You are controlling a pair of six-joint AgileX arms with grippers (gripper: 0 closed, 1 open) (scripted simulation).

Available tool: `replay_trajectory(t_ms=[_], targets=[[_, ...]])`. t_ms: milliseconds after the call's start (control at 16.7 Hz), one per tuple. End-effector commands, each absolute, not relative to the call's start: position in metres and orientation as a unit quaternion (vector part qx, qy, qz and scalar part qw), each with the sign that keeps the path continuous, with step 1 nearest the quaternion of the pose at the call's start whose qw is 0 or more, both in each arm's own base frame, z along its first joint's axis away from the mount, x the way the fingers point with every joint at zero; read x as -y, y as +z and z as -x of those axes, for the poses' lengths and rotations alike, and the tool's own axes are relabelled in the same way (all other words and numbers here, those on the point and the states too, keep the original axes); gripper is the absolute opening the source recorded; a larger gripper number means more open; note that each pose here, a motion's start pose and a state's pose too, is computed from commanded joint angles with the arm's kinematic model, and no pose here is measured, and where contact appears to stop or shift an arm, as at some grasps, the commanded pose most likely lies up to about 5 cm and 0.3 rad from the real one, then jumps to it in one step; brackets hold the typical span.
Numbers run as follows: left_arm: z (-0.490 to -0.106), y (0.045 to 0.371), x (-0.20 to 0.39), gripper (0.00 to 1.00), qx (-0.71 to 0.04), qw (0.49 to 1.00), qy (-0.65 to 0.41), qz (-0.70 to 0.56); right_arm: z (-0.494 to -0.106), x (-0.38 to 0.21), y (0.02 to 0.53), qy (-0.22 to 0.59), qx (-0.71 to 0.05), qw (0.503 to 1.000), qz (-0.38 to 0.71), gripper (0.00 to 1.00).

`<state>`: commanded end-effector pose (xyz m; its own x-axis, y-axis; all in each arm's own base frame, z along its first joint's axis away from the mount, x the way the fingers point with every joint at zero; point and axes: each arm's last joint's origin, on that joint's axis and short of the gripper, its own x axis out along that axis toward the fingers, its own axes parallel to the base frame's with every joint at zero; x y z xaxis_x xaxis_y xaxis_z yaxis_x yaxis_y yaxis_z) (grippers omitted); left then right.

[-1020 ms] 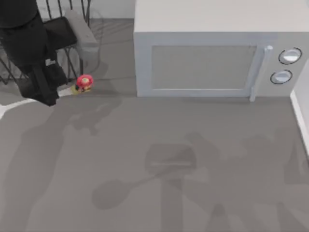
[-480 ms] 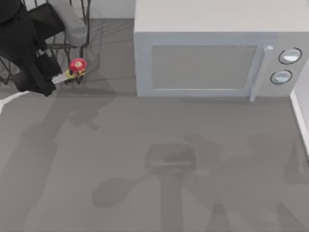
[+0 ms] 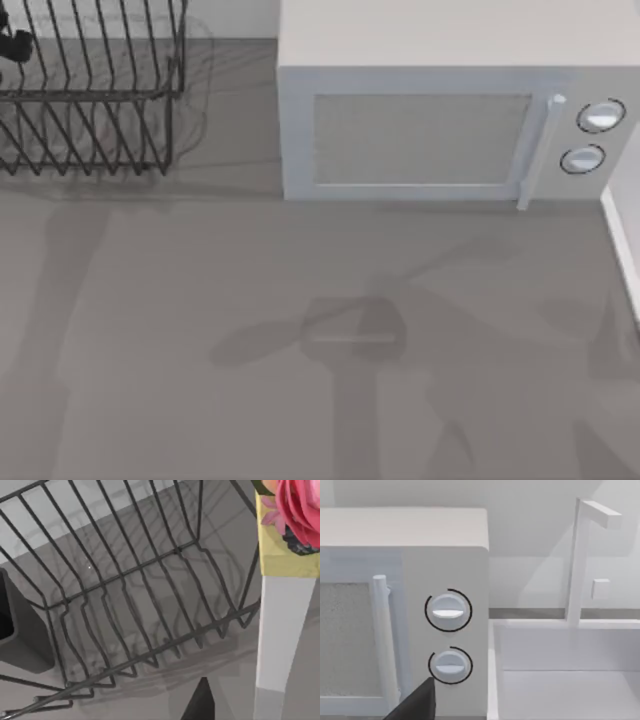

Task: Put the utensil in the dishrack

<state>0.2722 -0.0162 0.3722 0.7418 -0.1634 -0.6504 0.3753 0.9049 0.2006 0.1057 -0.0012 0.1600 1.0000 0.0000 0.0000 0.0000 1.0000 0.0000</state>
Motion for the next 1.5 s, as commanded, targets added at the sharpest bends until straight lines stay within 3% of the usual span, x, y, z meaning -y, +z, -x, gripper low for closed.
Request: replay_trajectory(t_ms=[240, 480, 900, 1200, 1500], targets=[[-0.232, 0.399, -0.014, 0.0, -0.149, 0.985, -0.059, -0.067, -0.106, 0.001, 0.16, 0.0, 0.0, 1.0, 0.0, 1.0], [-0.19, 0.416, -0.027, 0.0, -0.025, 0.999, -0.017, -0.011, -0.106, 0.001, 0.16, 0.0, 0.0, 1.0, 0.0, 1.0], [-0.182, 0.419, -0.029, 0.0, 0.0, 1.0, -0.011, -0.002, -0.106, 0.001, 0.16, 0.0, 0.0, 1.0, 0.0, 1.0], [-0.232, 0.403, -0.033, 0.0, -0.001, 1.0, -0.015, 0.0, -0.106, 0.001, 0.16, 0.0, 0.0, 1.0, 0.0, 1.0], [-0.32, 0.34, -0.038, 0.0, -0.002, 1.0, -0.012, 0.0, -0.106, 0.001, 0.16, 0.0, 0.0, 1.0, 0.0, 1.0]])
